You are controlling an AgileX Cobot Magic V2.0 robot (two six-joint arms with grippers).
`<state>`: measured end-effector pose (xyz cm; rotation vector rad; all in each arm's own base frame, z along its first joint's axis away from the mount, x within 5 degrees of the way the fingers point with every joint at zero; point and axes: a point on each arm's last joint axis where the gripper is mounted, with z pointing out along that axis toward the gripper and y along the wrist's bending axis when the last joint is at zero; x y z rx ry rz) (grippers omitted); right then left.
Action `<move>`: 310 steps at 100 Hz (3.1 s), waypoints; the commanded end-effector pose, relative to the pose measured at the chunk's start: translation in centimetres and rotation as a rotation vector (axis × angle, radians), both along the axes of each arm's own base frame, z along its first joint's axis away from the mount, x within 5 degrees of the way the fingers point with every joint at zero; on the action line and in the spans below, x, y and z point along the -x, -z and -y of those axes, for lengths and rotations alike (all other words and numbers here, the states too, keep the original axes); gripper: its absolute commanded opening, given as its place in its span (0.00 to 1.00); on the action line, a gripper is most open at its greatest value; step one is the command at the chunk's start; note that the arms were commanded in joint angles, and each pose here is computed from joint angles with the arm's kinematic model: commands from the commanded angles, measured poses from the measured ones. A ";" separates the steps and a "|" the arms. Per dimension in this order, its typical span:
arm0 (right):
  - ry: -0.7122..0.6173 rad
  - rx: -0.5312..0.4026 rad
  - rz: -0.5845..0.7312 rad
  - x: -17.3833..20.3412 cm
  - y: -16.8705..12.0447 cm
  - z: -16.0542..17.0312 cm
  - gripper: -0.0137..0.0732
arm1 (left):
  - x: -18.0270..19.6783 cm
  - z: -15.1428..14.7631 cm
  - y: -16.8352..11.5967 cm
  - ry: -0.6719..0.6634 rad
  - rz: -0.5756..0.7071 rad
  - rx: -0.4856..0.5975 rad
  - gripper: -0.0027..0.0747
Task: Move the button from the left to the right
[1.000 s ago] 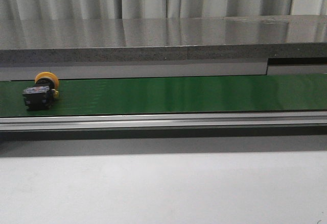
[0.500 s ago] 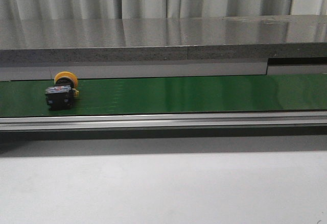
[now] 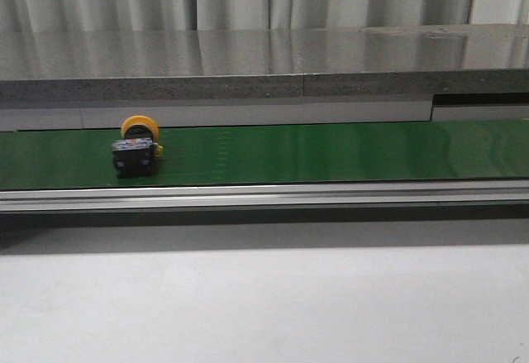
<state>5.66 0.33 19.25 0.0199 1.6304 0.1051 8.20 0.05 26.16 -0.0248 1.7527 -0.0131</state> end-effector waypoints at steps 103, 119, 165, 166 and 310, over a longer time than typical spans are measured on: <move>0.009 0.011 0.153 0.5 -6.4 0.1 0.08 | -0.1 0.1 -1.6 0.010 0.105 0.014 0.01; 0.008 0.017 0.032 -0.5 -9.1 0.0 0.08 | -0.1 0.1 -1.6 0.010 0.105 0.014 0.01; 0.000 0.041 -0.532 -7.7 -13.7 -0.3 0.08 | -0.1 0.1 -1.6 0.010 0.105 0.014 0.01; 0.000 0.041 -0.539 -7.9 -13.7 -0.4 0.08 | -0.1 0.1 -1.6 0.010 0.105 0.014 0.01; -0.121 0.082 -0.611 -18.5 -14.8 -2.8 0.79 | -0.1 0.1 -1.6 0.010 0.105 0.014 0.01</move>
